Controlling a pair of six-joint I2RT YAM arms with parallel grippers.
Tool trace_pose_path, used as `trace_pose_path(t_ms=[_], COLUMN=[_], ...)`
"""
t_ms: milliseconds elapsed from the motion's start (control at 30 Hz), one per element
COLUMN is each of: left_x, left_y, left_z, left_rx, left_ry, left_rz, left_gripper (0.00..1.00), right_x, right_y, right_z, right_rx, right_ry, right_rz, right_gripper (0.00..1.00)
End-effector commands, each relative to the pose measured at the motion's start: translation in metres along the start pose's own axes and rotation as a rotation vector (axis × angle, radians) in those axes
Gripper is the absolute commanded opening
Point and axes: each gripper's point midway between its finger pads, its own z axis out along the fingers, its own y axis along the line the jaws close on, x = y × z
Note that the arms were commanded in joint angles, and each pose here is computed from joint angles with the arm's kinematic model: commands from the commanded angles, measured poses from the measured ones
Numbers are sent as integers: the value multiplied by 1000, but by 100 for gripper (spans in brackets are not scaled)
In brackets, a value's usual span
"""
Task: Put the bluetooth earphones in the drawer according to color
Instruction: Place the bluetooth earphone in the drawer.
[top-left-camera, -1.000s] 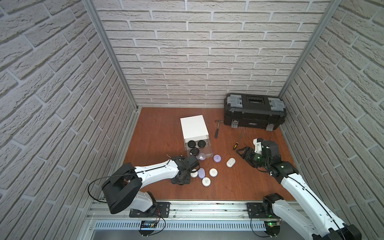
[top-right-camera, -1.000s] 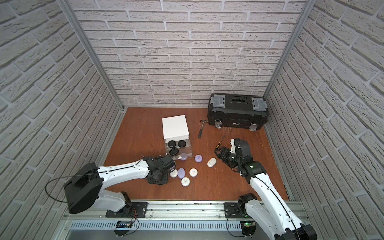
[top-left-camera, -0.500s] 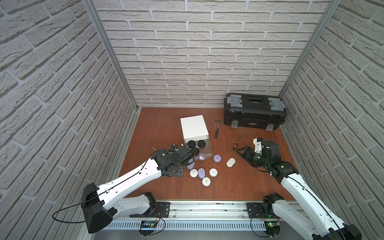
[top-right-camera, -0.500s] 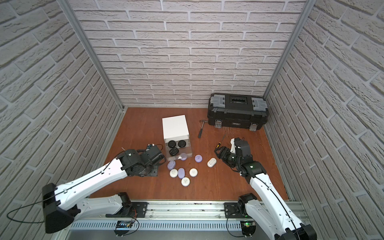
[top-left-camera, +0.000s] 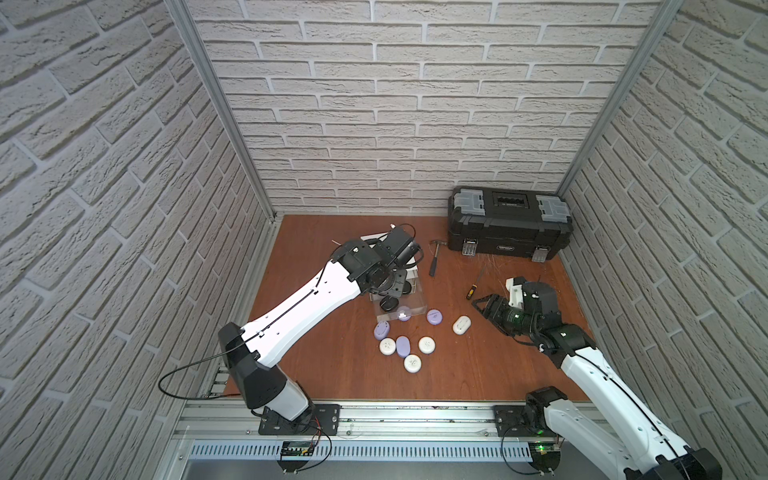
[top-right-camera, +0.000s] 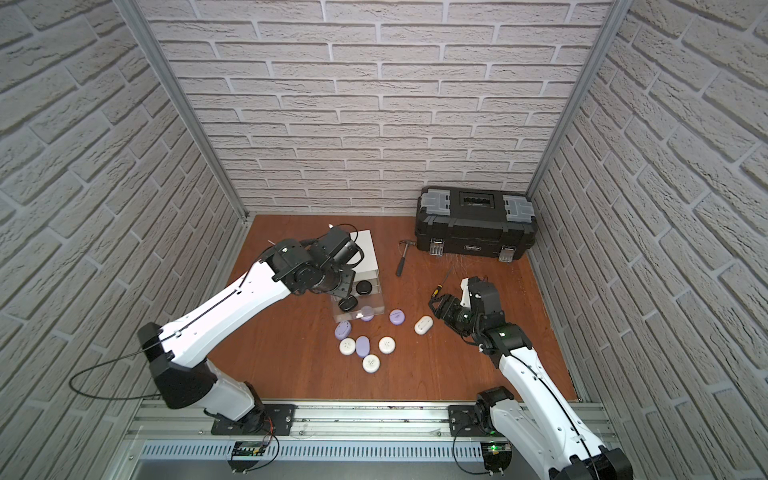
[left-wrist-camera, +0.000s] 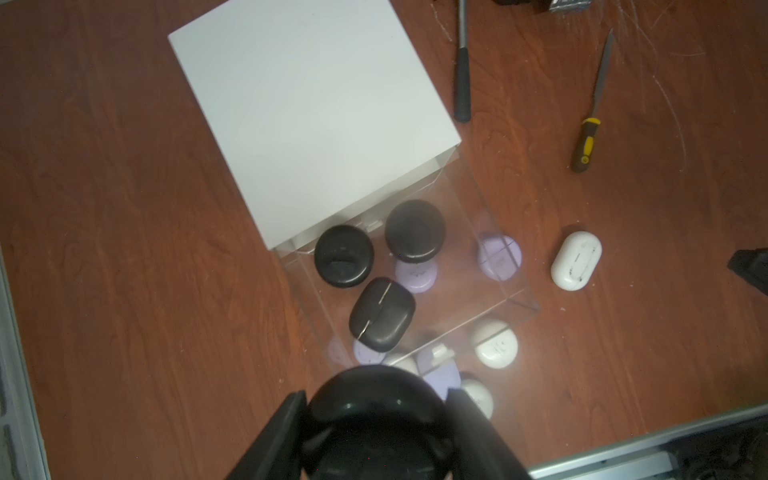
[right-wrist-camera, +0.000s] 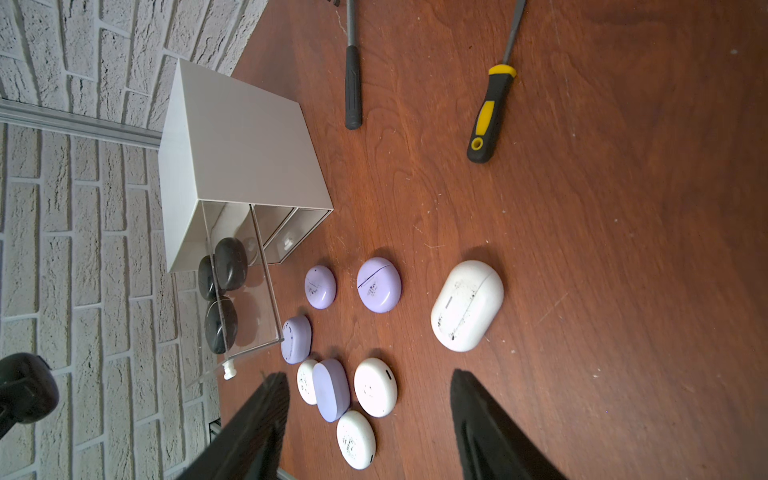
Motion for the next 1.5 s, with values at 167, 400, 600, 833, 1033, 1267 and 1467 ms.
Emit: trace_pose_path(t_ms=[167,400,600,833,1033,1267,1467], left_x=[-26,-27,-24,-14,-3,9,18], left_y=[-33,-49,-56,-53,-50,-41,-40], left_z=[16,41,58,74,80,80,85], left_rx=[91,129,144,136,131,103,103], left_ry=[5,48,85,132,155,179,207], left_rz=[81,90,94,92,91,95,94], left_gripper=[43,43,43,43,42,42,42], right_x=[-6,-7,-7,-6,-5,-3,-2], right_y=[5,5,4,2,0,-2,-4], right_z=[1,5,7,8,10,10,12], right_rx=[-25,-23,-19,-13,-12,-8,-7], right_ry=[-18,-10,-5,-2,0,3,7], right_rz=[-10,-7,-6,-5,-3,-6,-1], right_gripper=[66,66,66,66,66,66,66])
